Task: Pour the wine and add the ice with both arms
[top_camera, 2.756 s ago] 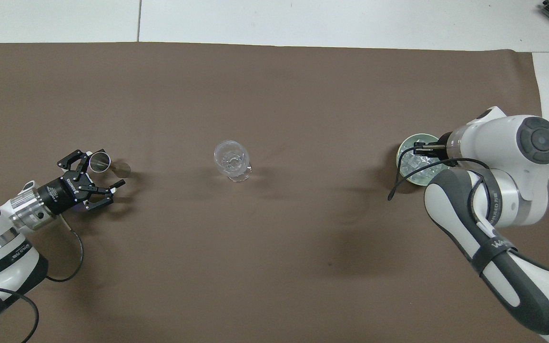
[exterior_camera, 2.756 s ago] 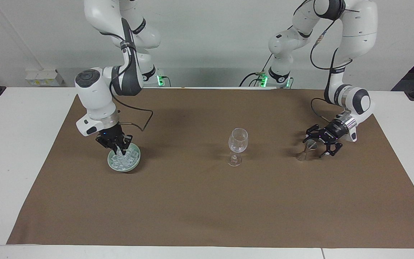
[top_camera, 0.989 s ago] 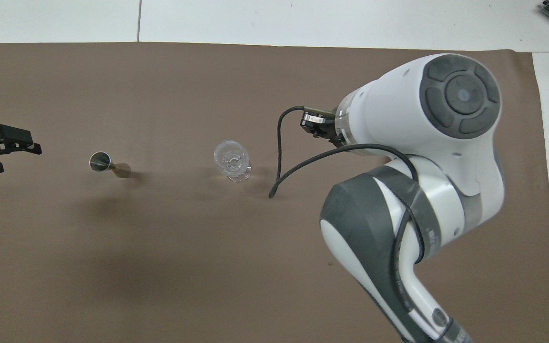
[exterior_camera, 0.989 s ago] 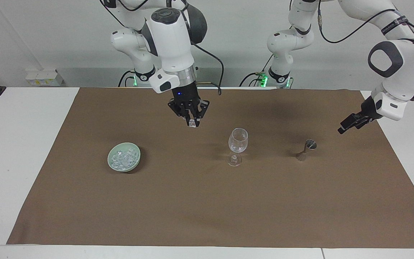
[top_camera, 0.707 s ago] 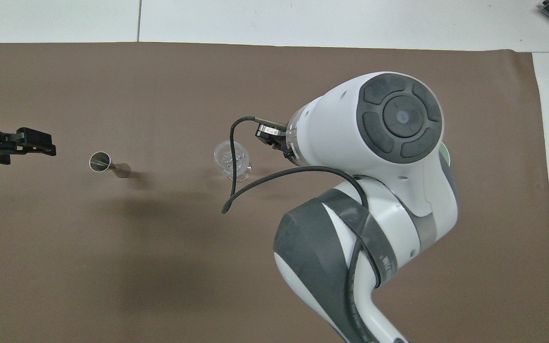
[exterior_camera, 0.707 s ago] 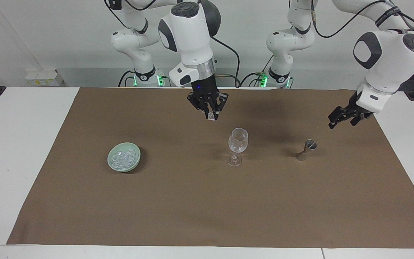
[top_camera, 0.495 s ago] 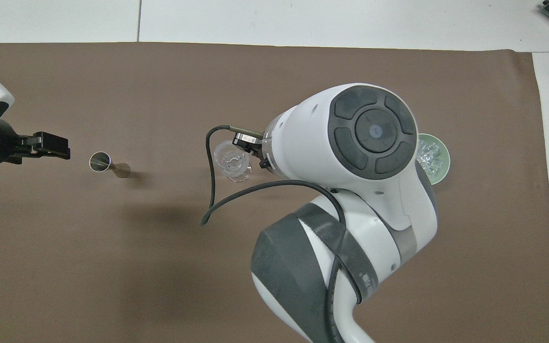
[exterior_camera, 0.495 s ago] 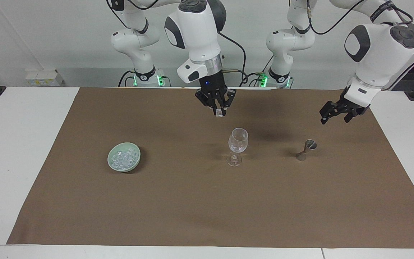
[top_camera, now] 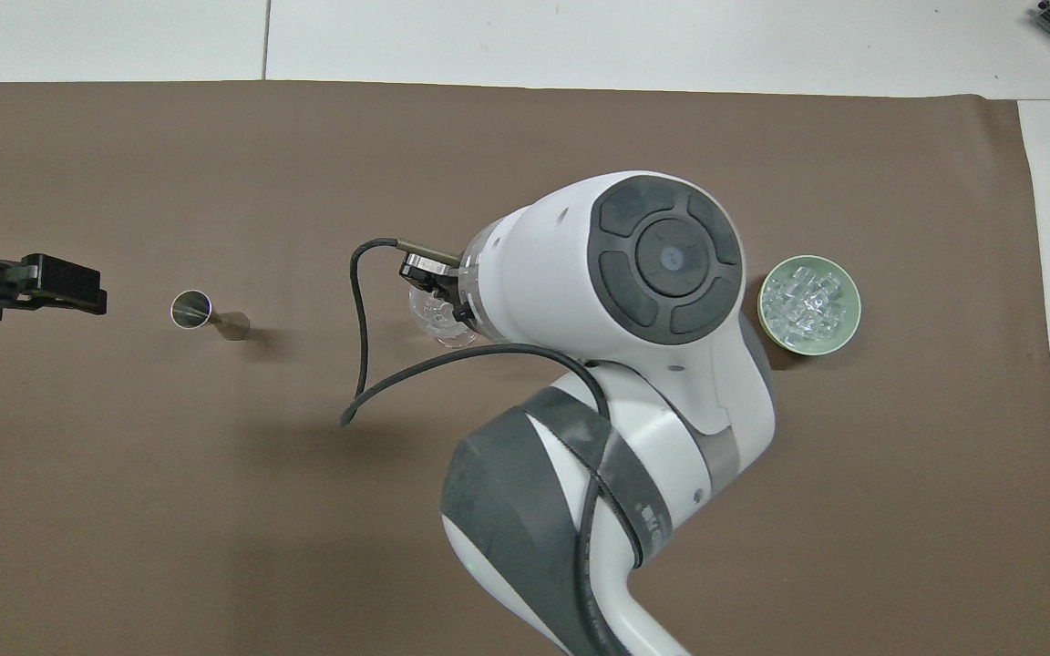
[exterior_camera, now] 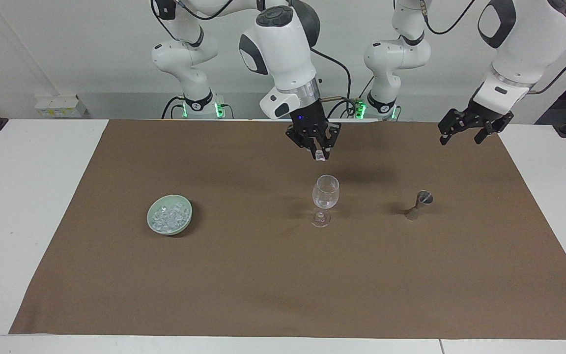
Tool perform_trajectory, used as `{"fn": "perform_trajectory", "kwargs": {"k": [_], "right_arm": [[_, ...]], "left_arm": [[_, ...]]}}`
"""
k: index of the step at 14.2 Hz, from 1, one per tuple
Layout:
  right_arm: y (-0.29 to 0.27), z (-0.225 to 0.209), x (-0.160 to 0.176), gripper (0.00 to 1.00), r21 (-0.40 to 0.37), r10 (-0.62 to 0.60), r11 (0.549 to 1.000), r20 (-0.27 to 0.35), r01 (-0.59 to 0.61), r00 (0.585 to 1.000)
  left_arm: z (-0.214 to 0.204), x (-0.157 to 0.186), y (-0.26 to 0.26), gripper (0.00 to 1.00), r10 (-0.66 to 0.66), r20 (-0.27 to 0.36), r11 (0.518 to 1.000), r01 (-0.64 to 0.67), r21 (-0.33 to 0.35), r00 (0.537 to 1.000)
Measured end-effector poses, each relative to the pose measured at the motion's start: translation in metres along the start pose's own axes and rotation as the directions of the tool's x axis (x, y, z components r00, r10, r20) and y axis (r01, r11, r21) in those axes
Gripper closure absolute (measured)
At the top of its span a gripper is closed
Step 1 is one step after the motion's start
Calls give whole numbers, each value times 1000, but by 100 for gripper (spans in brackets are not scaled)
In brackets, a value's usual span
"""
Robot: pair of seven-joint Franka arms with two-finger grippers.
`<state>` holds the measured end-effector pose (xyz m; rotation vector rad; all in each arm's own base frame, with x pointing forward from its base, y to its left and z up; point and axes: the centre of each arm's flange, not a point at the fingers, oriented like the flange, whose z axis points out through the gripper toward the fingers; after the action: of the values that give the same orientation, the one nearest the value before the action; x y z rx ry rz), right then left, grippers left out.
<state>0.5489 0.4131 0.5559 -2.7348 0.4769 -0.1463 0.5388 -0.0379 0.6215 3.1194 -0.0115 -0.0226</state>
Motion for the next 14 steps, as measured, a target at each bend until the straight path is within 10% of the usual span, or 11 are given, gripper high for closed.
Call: {"fn": "perform_trajectory", "kwargs": {"k": [14], "right_arm": [[-1,52,20,73,15,28,1000,-23,-27,999]], "left_arm": [[-22,-25,-6,0,-14,43,1000,14,-11,999]]}}
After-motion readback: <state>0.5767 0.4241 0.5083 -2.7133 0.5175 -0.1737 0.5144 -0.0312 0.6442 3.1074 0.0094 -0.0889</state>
